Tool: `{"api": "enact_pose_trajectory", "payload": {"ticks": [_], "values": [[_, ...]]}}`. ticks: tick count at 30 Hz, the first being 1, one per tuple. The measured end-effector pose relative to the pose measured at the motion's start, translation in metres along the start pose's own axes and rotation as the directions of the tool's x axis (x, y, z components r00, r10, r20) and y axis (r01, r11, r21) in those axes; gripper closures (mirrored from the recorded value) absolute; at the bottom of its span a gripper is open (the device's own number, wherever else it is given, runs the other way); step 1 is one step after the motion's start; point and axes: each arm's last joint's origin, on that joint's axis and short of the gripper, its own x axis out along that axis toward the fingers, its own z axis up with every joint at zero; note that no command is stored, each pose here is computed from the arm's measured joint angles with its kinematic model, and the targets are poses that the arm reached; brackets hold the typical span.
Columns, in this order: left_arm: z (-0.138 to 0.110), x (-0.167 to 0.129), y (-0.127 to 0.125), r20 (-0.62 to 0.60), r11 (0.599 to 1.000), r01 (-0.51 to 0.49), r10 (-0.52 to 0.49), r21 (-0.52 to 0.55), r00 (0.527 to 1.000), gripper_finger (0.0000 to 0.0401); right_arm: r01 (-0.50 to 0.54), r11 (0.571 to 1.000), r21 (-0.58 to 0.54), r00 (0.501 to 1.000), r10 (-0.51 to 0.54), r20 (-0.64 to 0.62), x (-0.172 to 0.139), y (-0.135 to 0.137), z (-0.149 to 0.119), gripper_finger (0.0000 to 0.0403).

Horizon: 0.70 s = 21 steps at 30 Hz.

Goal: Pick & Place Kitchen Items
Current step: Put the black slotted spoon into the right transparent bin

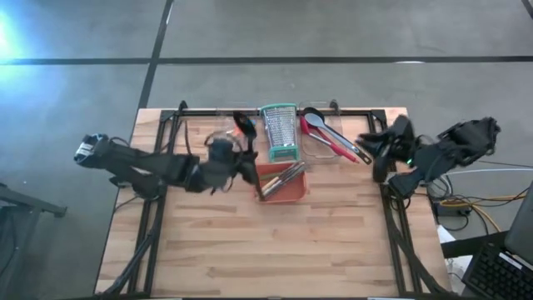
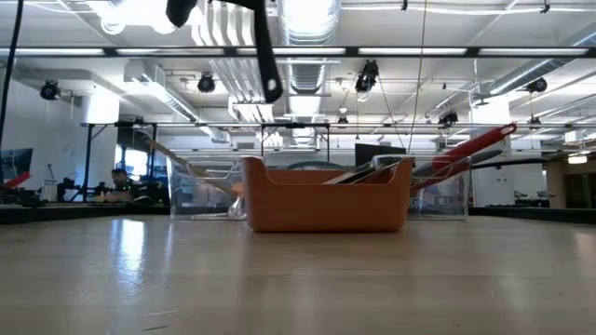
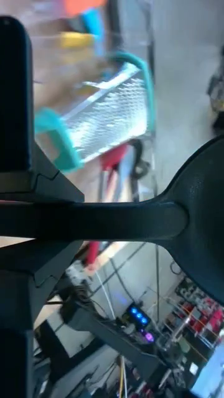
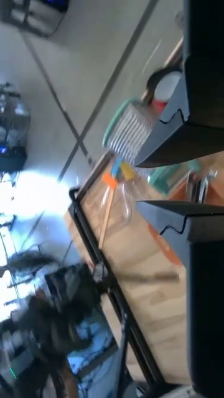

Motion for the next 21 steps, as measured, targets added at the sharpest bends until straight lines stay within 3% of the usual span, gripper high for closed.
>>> {"api": "enact_pose_trajectory", "payload": {"ticks": [6,15,18,21], "values": [[0.033,0.030,0.005,0.012,0.987,0.135,-0.137,0.092,0.991,0.0328,-0.011,1.000,-0.010,1.000,0.011,0.000,0.026,0.042,-0.008,0.0324],[0.066,0.049,0.012,0.022,0.916,0.367,-0.376,0.162,0.927,0.0328,-0.009,0.999,0.041,1.000,0.008,0.027,0.061,0.093,-0.023,0.0326],[0.071,0.050,0.011,0.032,0.882,0.426,-0.441,0.199,0.897,0.0328,0.028,0.999,0.029,0.999,-0.029,0.045,0.073,0.106,-0.031,0.0319],[0.076,0.047,0.006,0.040,0.813,0.510,-0.541,0.282,0.840,0.0328,0.065,0.998,0.025,0.997,-0.066,0.050,0.084,0.114,-0.038,0.0311]]}}
